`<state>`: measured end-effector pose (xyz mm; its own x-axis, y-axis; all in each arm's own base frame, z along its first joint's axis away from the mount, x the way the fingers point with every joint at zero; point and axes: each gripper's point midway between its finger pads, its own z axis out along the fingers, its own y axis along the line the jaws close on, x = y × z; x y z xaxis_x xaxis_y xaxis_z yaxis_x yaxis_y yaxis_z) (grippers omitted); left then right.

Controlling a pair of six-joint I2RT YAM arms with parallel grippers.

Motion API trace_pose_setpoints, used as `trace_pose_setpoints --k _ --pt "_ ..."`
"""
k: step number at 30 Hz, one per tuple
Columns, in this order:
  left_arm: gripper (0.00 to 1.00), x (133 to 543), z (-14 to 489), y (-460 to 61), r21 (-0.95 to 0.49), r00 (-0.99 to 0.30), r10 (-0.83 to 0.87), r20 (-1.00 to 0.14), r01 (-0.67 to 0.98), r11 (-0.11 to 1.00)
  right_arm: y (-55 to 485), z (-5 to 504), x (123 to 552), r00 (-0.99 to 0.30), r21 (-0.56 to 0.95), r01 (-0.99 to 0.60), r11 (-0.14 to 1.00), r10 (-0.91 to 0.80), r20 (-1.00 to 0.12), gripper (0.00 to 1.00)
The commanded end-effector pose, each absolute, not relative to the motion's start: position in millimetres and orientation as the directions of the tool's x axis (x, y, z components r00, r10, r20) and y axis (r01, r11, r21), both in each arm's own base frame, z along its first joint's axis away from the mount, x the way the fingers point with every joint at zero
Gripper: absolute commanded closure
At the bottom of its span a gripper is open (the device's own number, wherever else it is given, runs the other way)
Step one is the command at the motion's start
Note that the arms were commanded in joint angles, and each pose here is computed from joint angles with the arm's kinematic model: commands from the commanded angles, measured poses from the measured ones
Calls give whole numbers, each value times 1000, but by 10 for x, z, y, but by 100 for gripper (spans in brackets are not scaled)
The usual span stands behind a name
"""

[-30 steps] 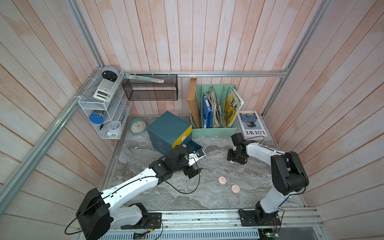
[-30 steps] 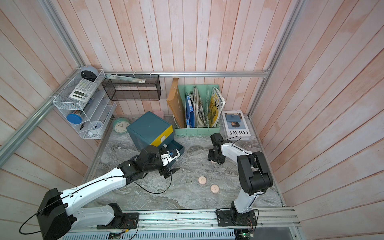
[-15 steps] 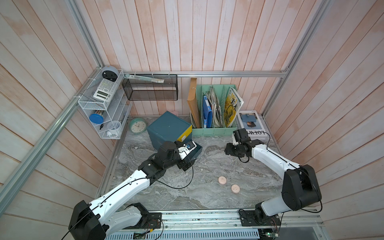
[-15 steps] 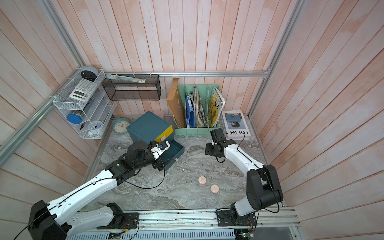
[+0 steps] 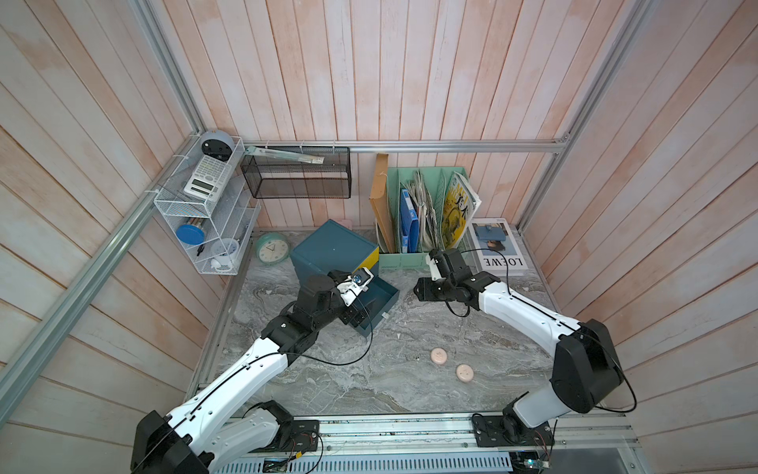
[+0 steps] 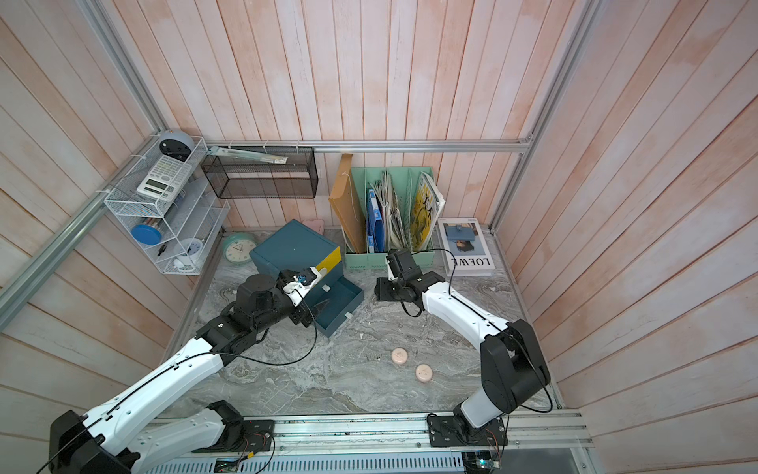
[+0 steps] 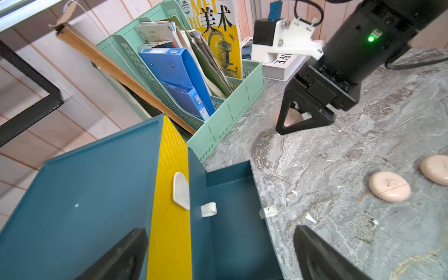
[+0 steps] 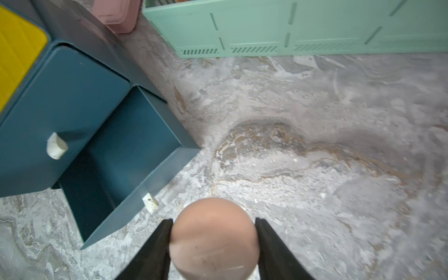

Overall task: Put the bluetooth earphones in the drawer according to color
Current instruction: Place the bluetooth earphone in the drawer.

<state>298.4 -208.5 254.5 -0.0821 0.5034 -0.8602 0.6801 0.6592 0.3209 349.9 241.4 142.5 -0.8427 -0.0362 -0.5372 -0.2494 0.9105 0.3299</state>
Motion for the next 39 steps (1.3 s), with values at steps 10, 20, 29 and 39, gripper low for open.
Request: trace_pose_setpoints --k 10,20,29,39 --pt "0 2969 2782 -1857 290 -60 449 -891 687 666 3191 1650 3522 -826 429 -417 801 -137 -546 100" --pt "0 2965 2787 -1852 296 -52 449 -892 684 667 3562 1432 3519 -842 477 -451 754 -182 -508 100" --pt "0 2944 2761 -1851 301 -52 460 -886 691 657 3728 1258 3553 -866 508 -434 744 -189 -463 100" --pt "0 2946 2762 -1838 307 -51 464 -884 686 659 3825 1130 3588 -880 526 -424 737 -199 -432 84"
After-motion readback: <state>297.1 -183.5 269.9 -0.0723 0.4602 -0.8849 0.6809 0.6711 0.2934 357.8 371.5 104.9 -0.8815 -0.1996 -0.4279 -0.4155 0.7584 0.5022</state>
